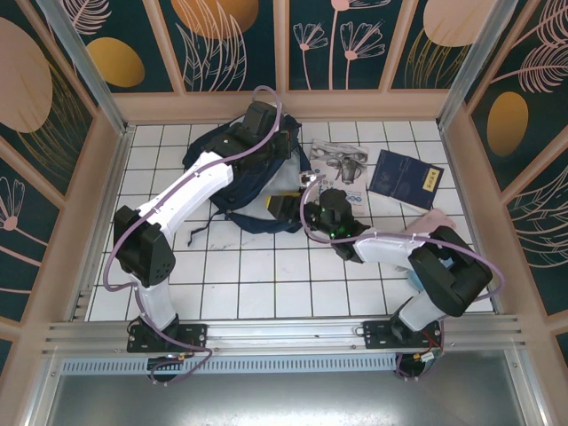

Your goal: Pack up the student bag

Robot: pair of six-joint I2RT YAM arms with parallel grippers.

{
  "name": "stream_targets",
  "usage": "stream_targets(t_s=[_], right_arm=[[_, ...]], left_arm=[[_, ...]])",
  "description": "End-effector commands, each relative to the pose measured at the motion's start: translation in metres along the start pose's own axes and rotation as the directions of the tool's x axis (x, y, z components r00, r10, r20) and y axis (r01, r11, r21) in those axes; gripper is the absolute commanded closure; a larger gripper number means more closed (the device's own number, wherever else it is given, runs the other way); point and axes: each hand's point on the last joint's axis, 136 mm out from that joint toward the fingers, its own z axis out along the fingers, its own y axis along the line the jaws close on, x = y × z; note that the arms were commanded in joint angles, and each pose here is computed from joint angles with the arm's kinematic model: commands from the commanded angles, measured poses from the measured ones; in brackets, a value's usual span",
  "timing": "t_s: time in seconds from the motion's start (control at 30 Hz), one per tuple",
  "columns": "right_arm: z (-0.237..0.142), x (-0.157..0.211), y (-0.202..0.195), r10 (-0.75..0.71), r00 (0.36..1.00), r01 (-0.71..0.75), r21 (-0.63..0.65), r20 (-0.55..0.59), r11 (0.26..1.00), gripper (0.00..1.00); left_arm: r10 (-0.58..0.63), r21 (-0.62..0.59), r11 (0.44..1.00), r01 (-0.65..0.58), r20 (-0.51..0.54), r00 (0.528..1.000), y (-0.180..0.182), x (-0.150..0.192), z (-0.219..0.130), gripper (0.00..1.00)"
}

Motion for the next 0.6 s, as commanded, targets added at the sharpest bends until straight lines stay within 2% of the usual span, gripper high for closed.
stream_targets(t_s=[0.0,0.3,0.43,0.53,0.57], right_arm=[[0.011,-0.021,0.015,0.072,0.997,-0.069,-0.087,0.040,0.994,0.28],[0.033,-0.018,0.019,0.111,0.994,-0.106,-0.167,0.017,0.980,0.26],[0.046,-0.020,0.013,0.137,0.990,-0.133,-0.145,0.022,0.980,0.26],[0.058,-0.023,-0.004,0.179,0.983,-0.176,-0.068,0.049,0.982,0.29],[0.061,-0.024,-0.012,0.199,0.978,-0.197,-0.032,0.068,0.980,0.32]], left_arm=[[0.004,0.124,0.992,-0.019,0.122,0.992,-0.031,-0.036,-0.020,1.00],[-0.001,0.133,0.991,-0.013,0.107,0.994,-0.032,-0.033,-0.017,1.00],[-0.005,0.154,0.988,-0.009,0.088,0.996,-0.036,-0.029,-0.013,1.00],[-0.022,0.157,0.988,0.011,0.070,0.997,-0.037,-0.028,-0.013,1.00],[-0.033,0.147,0.989,0.024,0.060,0.998,-0.036,-0.029,-0.013,0.90]])
